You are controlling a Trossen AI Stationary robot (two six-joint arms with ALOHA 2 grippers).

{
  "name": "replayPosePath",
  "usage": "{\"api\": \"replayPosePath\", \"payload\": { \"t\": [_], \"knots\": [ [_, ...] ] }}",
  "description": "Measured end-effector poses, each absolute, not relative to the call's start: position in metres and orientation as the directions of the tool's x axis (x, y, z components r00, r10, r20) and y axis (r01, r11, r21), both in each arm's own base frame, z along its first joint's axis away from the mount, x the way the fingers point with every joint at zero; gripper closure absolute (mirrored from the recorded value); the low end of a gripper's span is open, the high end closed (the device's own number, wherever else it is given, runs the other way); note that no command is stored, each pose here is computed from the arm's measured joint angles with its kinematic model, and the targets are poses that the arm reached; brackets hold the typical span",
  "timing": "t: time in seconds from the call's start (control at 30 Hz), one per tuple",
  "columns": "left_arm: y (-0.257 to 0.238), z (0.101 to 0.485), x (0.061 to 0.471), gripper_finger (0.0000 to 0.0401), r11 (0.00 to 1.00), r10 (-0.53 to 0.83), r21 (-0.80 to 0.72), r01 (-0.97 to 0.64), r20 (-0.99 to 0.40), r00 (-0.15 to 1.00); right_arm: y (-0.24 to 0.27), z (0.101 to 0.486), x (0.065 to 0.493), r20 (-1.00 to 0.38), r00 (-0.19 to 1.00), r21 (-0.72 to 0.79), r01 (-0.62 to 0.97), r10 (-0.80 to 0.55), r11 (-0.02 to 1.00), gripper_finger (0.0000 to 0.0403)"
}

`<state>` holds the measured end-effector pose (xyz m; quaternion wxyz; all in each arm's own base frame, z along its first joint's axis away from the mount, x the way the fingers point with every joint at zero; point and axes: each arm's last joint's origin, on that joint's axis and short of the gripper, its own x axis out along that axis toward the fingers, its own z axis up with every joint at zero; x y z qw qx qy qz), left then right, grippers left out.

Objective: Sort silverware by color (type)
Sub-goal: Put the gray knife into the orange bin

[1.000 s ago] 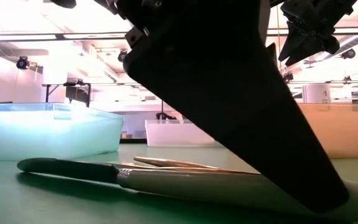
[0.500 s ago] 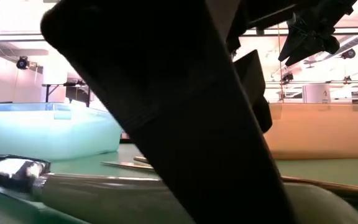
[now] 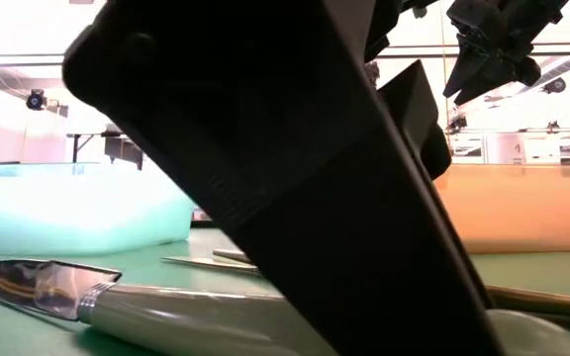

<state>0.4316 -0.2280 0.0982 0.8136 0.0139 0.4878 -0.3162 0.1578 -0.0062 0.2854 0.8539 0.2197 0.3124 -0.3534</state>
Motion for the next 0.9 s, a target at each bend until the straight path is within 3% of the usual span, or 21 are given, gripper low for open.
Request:
{"api": "replayPosePath", "payload": {
  "t": [0.23,0.9],
  "knots": [
    [-0.233,0.098,0.43,0.0375,0.826,-0.491,-0.308,0.471,-0.803,0.337,-0.006,0.285,0.158,-0.689,0.555,0.154,0.741,-0.466,0.654,0.025],
    [-0.234,0.109,0.435,0.0388,0.87,-0.469,-0.328,0.369,-0.782,0.41,-0.006,0.285,0.158,-0.689,0.555,0.154,0.741,-0.466,0.654,0.025]
  ]
}}
